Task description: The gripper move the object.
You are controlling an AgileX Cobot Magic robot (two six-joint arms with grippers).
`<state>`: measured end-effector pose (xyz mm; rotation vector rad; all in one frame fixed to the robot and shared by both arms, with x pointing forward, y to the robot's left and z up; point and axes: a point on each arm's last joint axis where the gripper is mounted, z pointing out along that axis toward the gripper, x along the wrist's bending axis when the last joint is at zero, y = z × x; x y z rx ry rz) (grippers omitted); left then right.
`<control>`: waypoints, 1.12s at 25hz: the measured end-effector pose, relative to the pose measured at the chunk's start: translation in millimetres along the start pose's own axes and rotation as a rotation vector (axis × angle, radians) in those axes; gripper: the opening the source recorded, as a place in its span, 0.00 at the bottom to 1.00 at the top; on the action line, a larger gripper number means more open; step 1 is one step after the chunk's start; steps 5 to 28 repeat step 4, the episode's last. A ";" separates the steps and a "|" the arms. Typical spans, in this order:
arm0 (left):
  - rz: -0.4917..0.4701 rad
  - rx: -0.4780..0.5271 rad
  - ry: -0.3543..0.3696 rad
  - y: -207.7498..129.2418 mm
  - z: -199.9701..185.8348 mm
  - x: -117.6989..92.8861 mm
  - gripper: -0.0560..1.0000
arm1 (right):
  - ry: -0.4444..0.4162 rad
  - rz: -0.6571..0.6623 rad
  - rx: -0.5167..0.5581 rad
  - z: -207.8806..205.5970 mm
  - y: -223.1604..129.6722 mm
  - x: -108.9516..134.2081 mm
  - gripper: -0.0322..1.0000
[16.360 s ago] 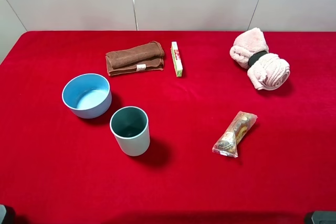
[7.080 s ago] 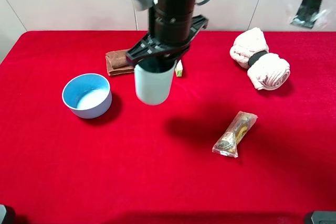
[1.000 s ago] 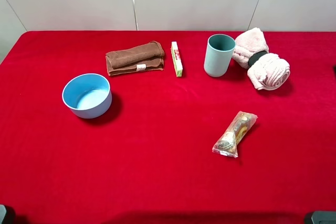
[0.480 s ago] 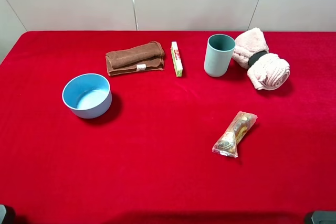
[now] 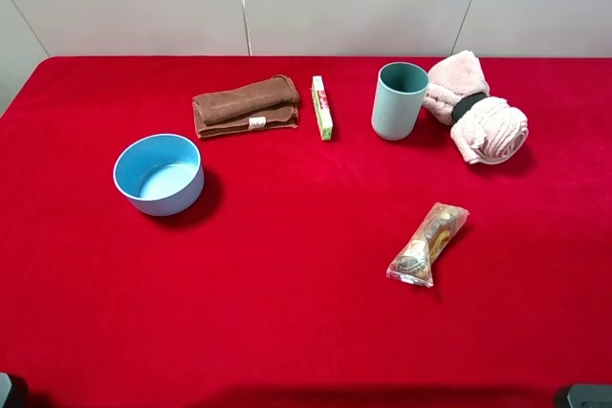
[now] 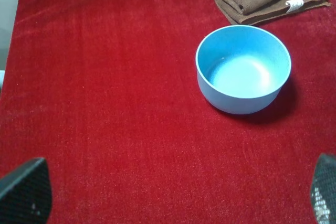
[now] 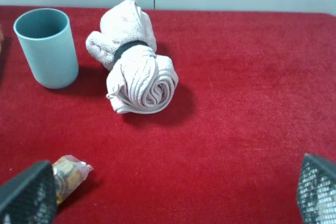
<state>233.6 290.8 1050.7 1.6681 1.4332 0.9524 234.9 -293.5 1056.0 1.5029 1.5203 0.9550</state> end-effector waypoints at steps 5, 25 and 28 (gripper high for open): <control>0.000 0.000 0.000 0.0 0.0 0.0 0.98 | 0.000 0.000 -0.002 -0.3 -0.1 0.0 0.70; 0.000 0.000 0.000 0.0 0.0 0.0 0.98 | 0.000 0.000 -0.002 -0.3 -0.1 0.0 0.70; 0.000 0.000 0.000 0.0 0.0 0.0 0.98 | 0.000 0.000 -0.002 -0.3 -0.1 0.0 0.70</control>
